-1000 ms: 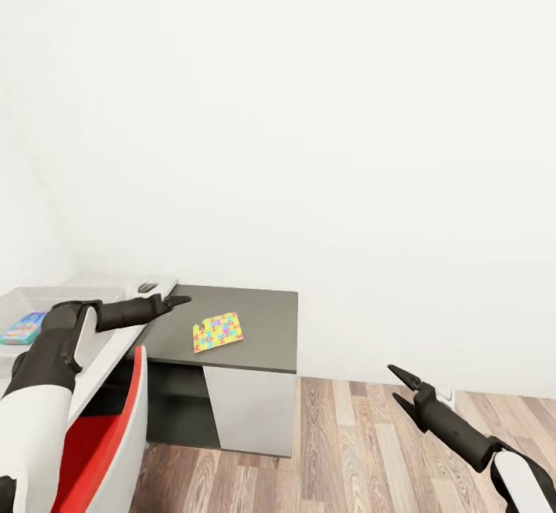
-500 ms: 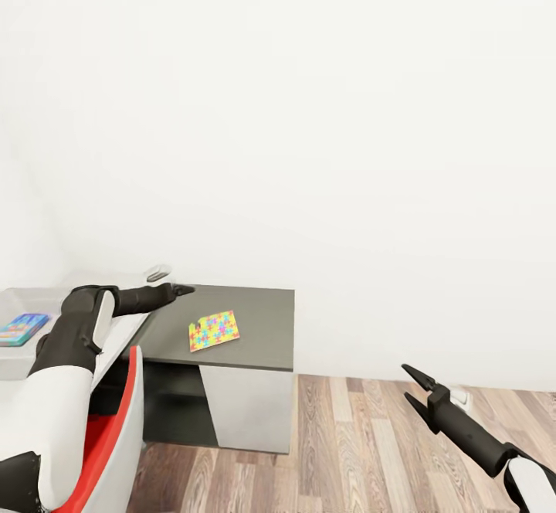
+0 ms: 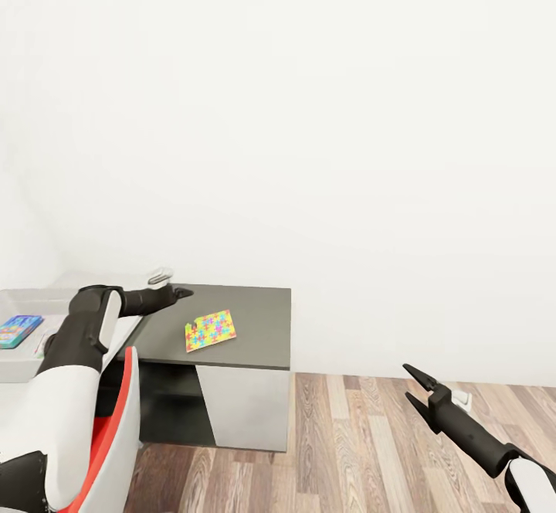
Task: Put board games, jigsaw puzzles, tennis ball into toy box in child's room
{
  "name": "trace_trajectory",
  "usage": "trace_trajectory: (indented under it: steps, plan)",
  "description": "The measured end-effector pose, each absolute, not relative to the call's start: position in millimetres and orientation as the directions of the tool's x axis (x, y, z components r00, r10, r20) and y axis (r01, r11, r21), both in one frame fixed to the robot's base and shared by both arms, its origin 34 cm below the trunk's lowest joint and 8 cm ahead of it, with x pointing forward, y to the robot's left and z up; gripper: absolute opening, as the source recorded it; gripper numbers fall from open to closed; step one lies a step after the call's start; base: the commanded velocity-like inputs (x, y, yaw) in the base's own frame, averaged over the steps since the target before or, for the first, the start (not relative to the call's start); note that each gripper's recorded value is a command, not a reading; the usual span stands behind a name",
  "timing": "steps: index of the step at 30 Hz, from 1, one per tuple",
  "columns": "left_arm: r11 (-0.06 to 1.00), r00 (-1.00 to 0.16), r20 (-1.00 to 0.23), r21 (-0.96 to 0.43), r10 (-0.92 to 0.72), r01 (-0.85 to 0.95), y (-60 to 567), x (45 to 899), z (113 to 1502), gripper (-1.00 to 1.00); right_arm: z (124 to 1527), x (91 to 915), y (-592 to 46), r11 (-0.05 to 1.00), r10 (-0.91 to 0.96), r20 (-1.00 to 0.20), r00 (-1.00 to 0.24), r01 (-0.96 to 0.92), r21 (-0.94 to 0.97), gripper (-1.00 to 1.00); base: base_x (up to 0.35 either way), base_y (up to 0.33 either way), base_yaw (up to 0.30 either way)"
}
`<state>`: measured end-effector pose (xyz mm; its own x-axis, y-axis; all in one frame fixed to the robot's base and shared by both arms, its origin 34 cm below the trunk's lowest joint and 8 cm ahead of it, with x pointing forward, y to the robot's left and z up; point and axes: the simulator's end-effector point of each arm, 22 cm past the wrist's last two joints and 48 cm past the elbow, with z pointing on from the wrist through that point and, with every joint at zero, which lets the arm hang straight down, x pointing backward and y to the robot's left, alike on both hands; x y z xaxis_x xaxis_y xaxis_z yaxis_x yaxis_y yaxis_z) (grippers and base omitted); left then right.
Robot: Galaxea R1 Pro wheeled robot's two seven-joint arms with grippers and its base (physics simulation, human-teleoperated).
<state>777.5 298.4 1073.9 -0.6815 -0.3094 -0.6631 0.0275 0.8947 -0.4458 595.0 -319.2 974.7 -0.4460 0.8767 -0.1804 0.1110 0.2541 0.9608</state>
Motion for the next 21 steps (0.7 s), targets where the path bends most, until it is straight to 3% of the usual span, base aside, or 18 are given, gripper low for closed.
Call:
trace_trajectory:
  steps: [7, 15, 21]
  plan:
    - [0.910, -0.679, -0.665, -0.415, -0.311, -0.010, 301, 779, 1069, 1.00, 975, 595, -314, 0.250, 0.875, -0.177, -0.451, 0.109, 0.962, 1.00, 0.023, 0.000, 0.000]
    - [0.940, -0.646, -0.695, -0.322, -0.315, -0.111, 297, 790, 1054, 1.00, 972, 595, -313, 0.251, 0.875, -0.176, -0.451, 0.114, 0.961, 1.00, 0.227, 0.000, 0.000]
    - [0.945, -0.642, -0.698, -0.290, -0.317, -0.151, 292, 792, 1048, 1.00, 970, 595, -312, 0.250, 0.876, -0.173, -0.451, 0.118, 0.961, 1.00, 0.054, 0.000, 0.000]
